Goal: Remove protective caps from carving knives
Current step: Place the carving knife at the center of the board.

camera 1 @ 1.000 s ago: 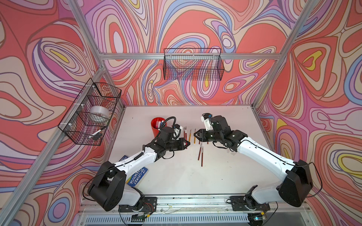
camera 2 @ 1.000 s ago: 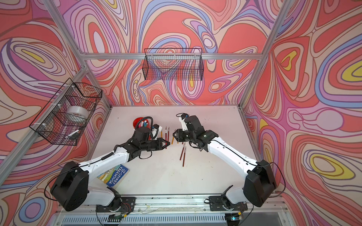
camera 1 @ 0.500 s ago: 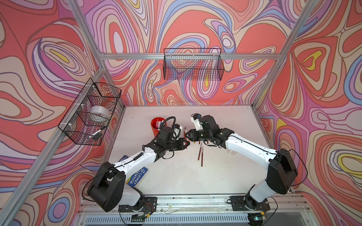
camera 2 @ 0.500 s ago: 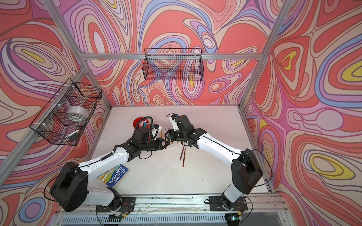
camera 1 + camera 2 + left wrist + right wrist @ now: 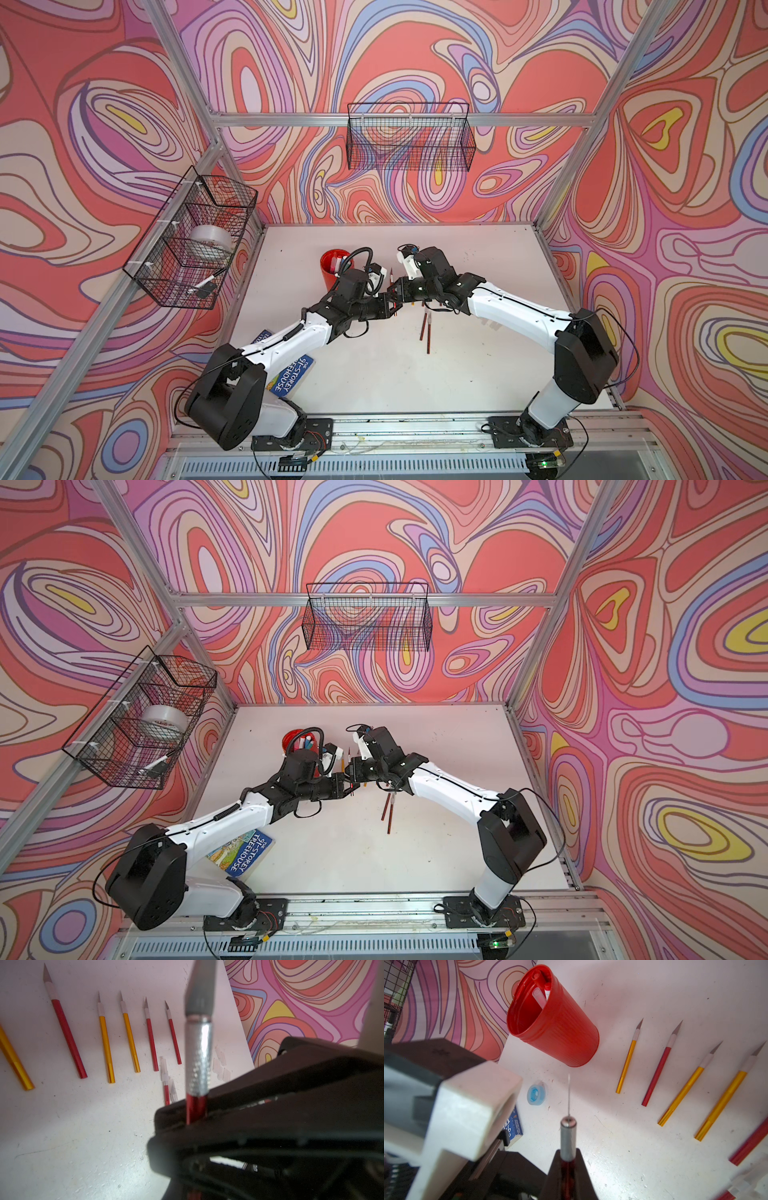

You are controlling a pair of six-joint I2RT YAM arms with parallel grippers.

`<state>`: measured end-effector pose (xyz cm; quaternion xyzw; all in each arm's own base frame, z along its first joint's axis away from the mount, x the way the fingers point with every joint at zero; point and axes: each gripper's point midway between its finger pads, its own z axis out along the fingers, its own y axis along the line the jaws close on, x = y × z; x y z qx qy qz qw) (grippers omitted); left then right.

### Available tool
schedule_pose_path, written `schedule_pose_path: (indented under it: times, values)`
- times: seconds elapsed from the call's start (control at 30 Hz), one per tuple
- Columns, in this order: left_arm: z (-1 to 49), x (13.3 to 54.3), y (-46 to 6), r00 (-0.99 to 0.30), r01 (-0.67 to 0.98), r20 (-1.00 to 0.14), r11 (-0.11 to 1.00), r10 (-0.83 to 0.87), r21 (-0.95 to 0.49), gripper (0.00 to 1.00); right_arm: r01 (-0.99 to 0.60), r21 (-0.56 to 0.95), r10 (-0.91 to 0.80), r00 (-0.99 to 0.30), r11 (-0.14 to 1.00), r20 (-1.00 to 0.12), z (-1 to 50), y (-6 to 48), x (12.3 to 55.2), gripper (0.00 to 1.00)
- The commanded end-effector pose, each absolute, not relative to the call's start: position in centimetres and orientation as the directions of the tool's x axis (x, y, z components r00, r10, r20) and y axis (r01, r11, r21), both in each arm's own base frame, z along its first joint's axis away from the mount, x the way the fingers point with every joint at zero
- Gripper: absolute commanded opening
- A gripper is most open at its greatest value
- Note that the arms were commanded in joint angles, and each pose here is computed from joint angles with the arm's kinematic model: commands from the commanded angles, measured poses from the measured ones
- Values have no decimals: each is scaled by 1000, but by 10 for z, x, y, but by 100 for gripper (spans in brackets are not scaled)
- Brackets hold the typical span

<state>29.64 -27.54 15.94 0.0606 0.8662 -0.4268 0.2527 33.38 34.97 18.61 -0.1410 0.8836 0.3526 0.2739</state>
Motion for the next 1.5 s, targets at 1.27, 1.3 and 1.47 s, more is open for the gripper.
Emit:
schedule_pose_path:
  times: [1.27, 1.3, 1.47]
  values:
    - [164, 293, -260, -858, 318, -502, 655, -109, -686, 100, 36, 69, 63, -891, 997, -450, 91, 167, 418, 0]
    - [164, 293, -260, -857, 318, -503, 655, -110, -685, 100, 39, 67, 65, -894, 997, -443, 87, 167, 420, 0]
    - [162, 293, -258, -859, 313, -501, 661, -109, -682, 100, 57, 49, 73, -906, 997, -417, 68, 162, 427, 0]
